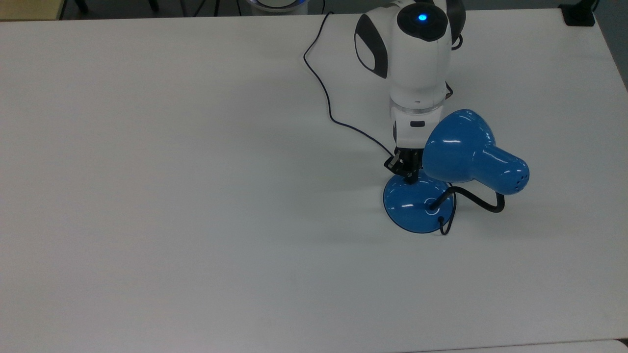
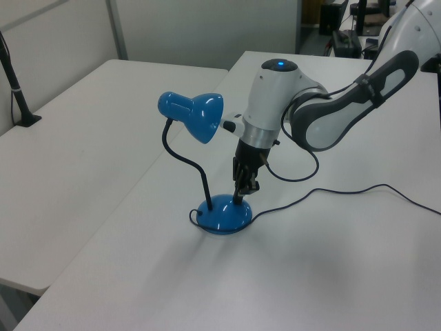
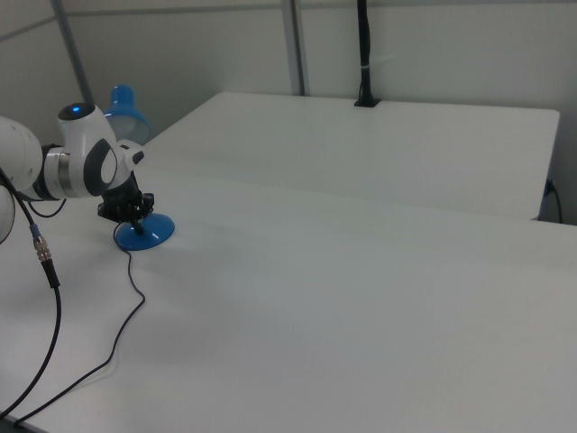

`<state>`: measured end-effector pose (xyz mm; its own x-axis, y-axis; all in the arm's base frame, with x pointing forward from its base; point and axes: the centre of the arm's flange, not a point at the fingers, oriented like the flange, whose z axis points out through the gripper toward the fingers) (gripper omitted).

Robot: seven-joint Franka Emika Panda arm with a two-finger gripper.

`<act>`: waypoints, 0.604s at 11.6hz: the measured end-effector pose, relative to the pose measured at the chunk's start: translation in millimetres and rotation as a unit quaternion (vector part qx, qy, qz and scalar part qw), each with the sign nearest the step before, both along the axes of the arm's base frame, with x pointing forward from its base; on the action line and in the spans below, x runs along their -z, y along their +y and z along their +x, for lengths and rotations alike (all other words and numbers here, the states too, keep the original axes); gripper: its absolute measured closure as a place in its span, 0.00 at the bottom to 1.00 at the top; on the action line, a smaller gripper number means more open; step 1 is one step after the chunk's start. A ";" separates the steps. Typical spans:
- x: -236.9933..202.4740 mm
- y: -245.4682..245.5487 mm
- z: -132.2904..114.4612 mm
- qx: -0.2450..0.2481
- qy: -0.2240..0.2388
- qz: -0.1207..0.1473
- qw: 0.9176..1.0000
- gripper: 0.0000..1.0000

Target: Turn on the lamp

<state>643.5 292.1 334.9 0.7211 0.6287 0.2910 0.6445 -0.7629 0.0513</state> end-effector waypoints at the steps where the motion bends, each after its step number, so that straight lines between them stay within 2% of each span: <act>1: 0.2 0.3 0.5 0.000 -0.001 0.001 1.000 0.99; 7: 1.9 0.5 1.4 -0.001 -0.002 0.002 1.000 0.99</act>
